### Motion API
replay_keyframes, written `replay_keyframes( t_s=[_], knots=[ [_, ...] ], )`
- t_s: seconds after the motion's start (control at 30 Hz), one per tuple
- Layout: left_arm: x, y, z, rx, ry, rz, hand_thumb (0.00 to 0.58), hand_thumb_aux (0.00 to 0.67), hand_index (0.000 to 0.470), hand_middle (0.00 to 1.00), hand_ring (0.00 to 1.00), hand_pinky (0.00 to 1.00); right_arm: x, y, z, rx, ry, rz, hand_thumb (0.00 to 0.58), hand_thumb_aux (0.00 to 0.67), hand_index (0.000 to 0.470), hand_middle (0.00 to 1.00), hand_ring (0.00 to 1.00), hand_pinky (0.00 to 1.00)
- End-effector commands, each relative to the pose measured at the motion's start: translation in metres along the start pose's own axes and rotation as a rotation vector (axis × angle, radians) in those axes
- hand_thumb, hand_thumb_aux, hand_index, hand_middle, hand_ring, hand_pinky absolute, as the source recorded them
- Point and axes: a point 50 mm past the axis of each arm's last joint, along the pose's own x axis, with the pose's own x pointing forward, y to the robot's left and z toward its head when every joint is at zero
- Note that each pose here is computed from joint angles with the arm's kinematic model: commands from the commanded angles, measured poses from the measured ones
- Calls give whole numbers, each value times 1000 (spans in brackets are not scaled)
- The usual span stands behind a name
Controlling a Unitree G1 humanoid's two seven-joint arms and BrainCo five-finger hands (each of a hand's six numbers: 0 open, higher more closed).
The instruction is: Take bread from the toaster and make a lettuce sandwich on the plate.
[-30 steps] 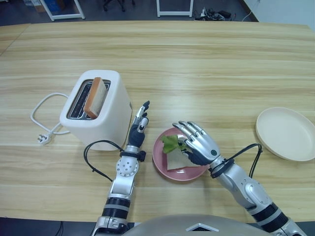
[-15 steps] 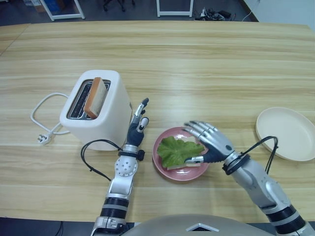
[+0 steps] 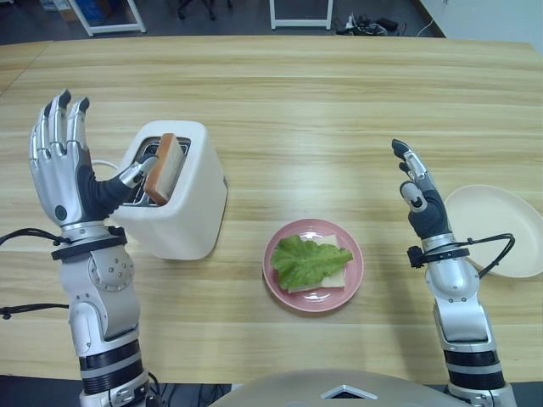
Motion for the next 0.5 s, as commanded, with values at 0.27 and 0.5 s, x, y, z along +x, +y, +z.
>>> replay_keyframes(
  t_s=[0.27,0.5],
  knots=[
    [-25,-42,4,-57,7,-362,523,460,323,47,47,47,0,-9,-6,26,27,-69,0,0,0,0,0,0],
    [-9,-11,9,-7,-48,-14,580,670,470,1000,1000,1000,0,-8,-9,21,40,-75,0,0,0,0,0,0]
  ],
)
